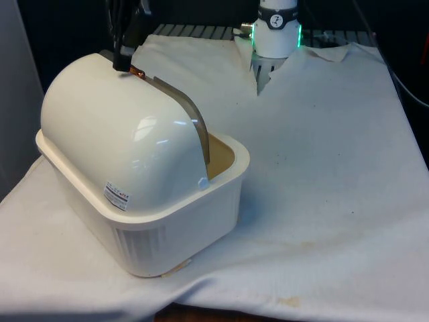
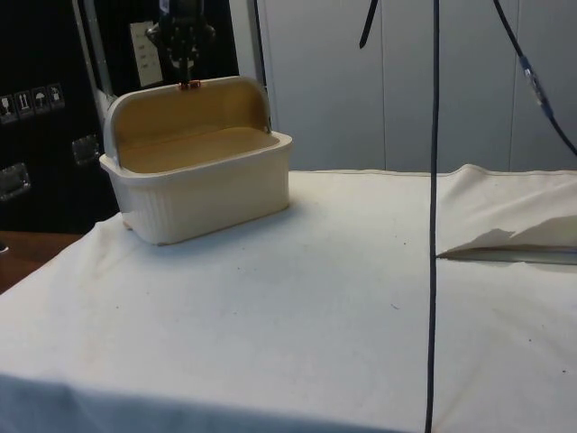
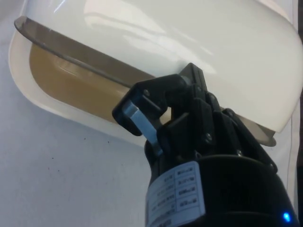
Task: Open the lid, then close it.
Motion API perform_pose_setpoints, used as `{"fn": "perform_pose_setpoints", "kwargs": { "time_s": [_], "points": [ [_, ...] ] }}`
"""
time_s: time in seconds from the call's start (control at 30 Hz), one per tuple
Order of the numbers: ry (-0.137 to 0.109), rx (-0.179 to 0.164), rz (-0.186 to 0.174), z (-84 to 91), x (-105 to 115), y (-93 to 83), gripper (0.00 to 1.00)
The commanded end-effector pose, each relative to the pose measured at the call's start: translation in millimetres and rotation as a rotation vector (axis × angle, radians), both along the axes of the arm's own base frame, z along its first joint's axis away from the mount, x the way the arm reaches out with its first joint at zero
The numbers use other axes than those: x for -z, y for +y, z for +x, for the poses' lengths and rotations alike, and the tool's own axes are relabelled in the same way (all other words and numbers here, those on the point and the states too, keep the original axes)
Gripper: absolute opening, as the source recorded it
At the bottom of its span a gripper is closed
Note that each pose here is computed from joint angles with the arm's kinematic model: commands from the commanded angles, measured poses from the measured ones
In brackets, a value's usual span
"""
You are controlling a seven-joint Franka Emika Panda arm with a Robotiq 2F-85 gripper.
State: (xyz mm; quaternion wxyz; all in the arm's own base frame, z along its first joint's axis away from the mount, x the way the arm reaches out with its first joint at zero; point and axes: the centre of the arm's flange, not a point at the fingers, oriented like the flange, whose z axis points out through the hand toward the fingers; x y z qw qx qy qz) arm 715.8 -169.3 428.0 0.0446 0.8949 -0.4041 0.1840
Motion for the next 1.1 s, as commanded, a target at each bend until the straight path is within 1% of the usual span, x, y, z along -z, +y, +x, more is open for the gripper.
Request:
{"fn": "perform_pose_setpoints", "kwargs": {
  "time_s": [0.0,0.13,0.17,0.2,0.43,0.47,0.5,0.63,0.7,0.73,0.77,0.9,0.93,1.03,1.07],
  "points": [
    [0.012,-0.004,0.008,0.4,0.8,0.7,0.0],
    [0.024,-0.008,0.01,-0.8,0.7,1.6,0.0],
    [0.014,-0.005,0.002,-0.4,1.4,0.9,0.0],
    [0.033,-0.011,0.013,-1.3,1.6,2.3,0.0],
    [0.063,-0.019,0.023,-1.9,5.3,6.1,0.0],
    [0.054,-0.014,0.011,-2.0,4.1,4.5,0.0],
    [0.066,-0.018,0.024,-2.1,5.6,6.1,0.0],
    [0.08,-0.023,0.029,-3.1,5.8,7.6,0.0],
    [0.091,-0.027,0.031,-3.7,6.2,9.8,0.0],
    [0.085,-0.023,0.02,-3.4,6.5,8.1,0.0],
    [0.096,-0.029,0.033,-3.8,6.9,11.1,0.0],
    [0.111,-0.034,0.039,-5.0,7.0,13.3,0.0],
    [0.12,-0.038,0.042,-6.0,7.1,15.2,0.0],
    [0.135,-0.045,0.052,-7.7,7.8,17.5,0.0],
    [0.129,-0.037,0.034,-5.9,8.5,15.0,0.0]
  ]
}}
